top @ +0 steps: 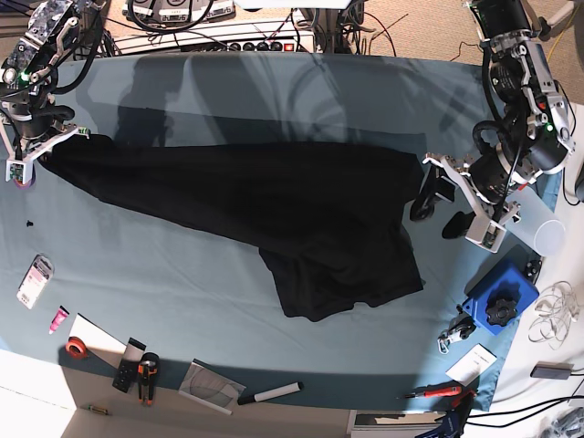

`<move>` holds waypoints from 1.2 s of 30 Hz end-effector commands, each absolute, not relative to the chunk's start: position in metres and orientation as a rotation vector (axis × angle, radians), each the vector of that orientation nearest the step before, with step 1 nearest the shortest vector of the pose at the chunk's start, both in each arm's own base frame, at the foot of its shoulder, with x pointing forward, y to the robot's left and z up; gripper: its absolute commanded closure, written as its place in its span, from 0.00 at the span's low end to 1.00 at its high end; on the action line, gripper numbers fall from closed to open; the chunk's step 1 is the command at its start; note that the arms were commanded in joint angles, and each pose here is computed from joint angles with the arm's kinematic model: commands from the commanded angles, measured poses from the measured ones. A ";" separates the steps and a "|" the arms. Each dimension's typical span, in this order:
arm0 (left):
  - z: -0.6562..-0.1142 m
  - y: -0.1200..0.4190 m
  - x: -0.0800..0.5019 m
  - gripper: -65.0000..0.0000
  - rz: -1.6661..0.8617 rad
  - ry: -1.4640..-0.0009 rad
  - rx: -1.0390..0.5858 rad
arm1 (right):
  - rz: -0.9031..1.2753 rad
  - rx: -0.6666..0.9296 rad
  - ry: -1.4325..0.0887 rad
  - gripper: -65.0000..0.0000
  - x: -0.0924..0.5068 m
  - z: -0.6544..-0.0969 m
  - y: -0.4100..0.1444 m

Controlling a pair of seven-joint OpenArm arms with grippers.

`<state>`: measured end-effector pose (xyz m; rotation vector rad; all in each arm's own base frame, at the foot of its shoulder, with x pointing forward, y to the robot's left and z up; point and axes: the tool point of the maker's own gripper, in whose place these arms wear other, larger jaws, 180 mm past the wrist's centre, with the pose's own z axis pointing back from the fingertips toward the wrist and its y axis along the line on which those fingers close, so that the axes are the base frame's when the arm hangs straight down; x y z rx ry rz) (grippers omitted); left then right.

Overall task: Layout the t-shirt on the table in an organized manner, then fold the t-shirt properly
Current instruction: 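Lift the shirt with both grippers and stretch it apart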

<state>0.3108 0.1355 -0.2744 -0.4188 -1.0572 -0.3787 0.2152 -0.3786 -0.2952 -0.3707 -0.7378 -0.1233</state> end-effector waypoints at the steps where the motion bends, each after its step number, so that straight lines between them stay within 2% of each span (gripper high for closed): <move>1: -0.254 0.134 0.320 0.41 -0.384 -1.151 -0.425 | -0.117 -0.404 -0.778 1.00 0.220 -0.280 -0.386; 4: -0.247 0.134 0.332 0.41 -0.390 -1.222 -0.374 | -0.118 -0.400 -0.780 1.00 0.221 -0.280 -0.385; 9: -0.260 0.117 0.366 0.41 -0.404 -1.179 -0.326 | -0.120 -0.395 -0.774 1.00 0.220 -0.282 -0.384; 17: -0.295 0.099 0.425 0.41 -0.445 -1.012 -0.290 | -0.120 -0.395 -0.771 1.00 0.219 -0.283 -0.384; 21: -0.318 0.106 0.438 0.41 -0.455 -0.889 -0.295 | -0.120 -0.395 -0.771 1.00 0.219 -0.283 -0.384; 30: -0.352 0.110 0.441 0.42 -0.434 -0.771 -0.353 | -0.120 -0.395 -0.772 1.00 0.220 -0.283 -0.384; 36: -0.349 0.092 0.434 0.71 -0.420 -0.783 -0.485 | -0.120 -0.395 -0.773 1.00 0.220 -0.282 -0.384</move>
